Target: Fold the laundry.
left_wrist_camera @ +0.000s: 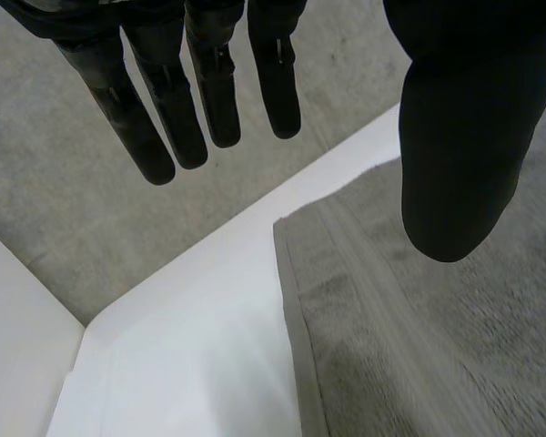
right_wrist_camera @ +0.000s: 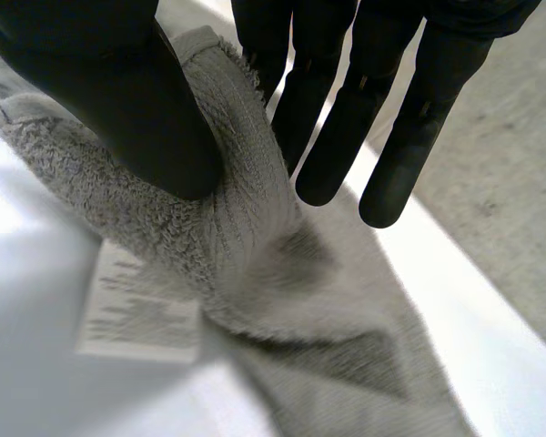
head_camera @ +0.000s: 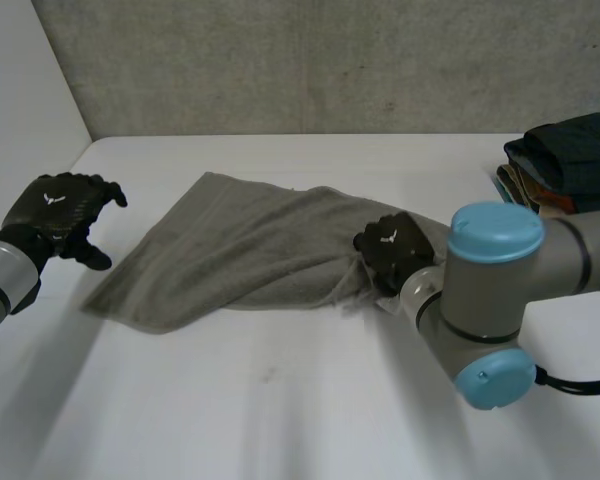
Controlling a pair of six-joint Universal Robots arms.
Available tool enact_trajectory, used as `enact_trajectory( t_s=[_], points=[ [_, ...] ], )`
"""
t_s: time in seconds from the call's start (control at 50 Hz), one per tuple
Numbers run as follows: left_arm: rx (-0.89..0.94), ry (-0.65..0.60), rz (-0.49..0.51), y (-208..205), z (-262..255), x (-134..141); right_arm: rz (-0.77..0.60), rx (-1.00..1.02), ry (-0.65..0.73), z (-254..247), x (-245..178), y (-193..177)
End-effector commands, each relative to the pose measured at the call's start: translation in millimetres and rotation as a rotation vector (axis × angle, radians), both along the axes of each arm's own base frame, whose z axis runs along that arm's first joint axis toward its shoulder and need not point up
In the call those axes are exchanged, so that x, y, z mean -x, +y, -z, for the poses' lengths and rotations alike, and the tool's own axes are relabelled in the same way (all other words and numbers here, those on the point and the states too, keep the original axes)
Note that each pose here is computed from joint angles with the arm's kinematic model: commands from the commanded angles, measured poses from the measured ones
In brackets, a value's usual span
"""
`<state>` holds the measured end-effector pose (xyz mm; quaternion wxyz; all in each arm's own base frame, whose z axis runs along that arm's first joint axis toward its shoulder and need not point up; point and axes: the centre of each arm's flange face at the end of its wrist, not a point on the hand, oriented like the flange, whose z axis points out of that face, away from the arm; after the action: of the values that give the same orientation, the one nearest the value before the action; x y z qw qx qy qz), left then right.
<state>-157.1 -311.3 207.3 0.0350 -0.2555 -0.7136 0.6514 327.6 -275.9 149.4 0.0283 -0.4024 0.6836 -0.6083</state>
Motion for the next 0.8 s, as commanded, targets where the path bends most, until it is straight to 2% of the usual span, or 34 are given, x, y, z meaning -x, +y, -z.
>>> enact_trajectory(
  t_s=[0.02, 0.1, 0.26, 0.8],
  points=[
    [-0.048, -0.131, 0.017, 10, 11, 0, 0.008, 0.032, -0.056, -28, 5, -5],
    [-0.089, -0.229, 0.061, 17, 30, 0, 0.007, 0.031, -0.055, -30, 6, -6],
    [-0.121, -0.318, 0.133, 15, 57, 3, 0.018, 0.025, -0.051, -28, 9, -11],
    [-0.104, -0.368, 0.207, 1, 87, 21, 0.01, 0.013, -0.007, -17, 10, -10]
  ],
)
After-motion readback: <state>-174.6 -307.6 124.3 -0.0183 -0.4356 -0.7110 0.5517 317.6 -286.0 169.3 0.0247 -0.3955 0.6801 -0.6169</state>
